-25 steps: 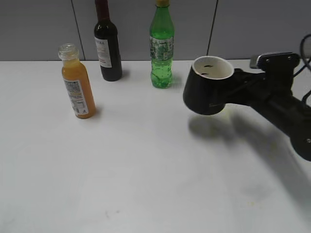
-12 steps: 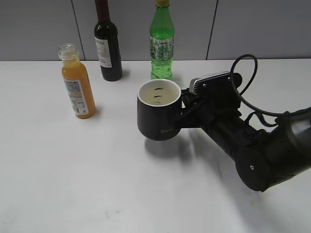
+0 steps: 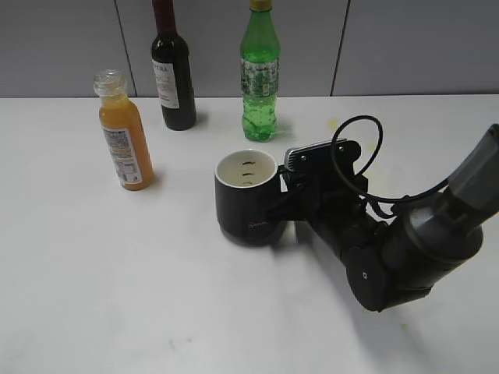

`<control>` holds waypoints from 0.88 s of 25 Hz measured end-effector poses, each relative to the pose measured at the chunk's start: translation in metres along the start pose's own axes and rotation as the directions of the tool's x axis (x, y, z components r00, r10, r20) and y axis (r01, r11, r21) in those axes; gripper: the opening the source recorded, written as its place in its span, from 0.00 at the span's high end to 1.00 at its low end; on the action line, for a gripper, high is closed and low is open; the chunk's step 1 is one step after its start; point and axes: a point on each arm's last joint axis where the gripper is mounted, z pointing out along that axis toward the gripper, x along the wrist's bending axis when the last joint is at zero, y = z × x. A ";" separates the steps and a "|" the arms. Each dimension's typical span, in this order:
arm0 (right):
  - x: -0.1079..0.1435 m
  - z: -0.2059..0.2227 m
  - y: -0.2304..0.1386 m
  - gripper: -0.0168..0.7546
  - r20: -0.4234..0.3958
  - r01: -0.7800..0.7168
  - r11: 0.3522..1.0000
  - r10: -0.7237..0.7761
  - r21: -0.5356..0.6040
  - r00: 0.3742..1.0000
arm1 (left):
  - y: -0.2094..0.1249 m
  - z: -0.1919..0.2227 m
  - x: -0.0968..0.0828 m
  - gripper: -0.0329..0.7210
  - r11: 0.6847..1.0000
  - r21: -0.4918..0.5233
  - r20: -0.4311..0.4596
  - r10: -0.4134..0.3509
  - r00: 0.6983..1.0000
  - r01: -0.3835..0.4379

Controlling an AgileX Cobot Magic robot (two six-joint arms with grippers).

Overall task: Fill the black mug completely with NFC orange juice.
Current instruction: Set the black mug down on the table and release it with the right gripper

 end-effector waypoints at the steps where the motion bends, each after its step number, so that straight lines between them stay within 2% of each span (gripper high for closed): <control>1: 0.000 0.000 -0.003 0.92 0.003 0.002 1.000 -0.002 0.007 1.000 | 0.000 0.000 0.000 0.67 1.000 0.000 0.000 0.000 1.000 0.000; 9: -0.001 0.001 -0.011 0.91 0.008 -0.029 0.999 0.029 0.017 1.000 | 0.000 0.000 0.000 0.67 1.000 0.000 0.000 0.000 1.000 0.000; 16: -0.005 -0.008 -0.017 0.60 0.011 -0.053 0.998 0.053 0.029 0.999 | 0.000 0.000 0.000 0.67 1.000 0.000 0.000 0.000 1.000 0.000; 22: -0.010 -0.019 -0.020 0.48 0.016 -0.042 0.999 0.041 0.035 0.999 | 0.000 0.000 0.000 0.67 1.000 0.000 0.000 0.000 1.000 0.000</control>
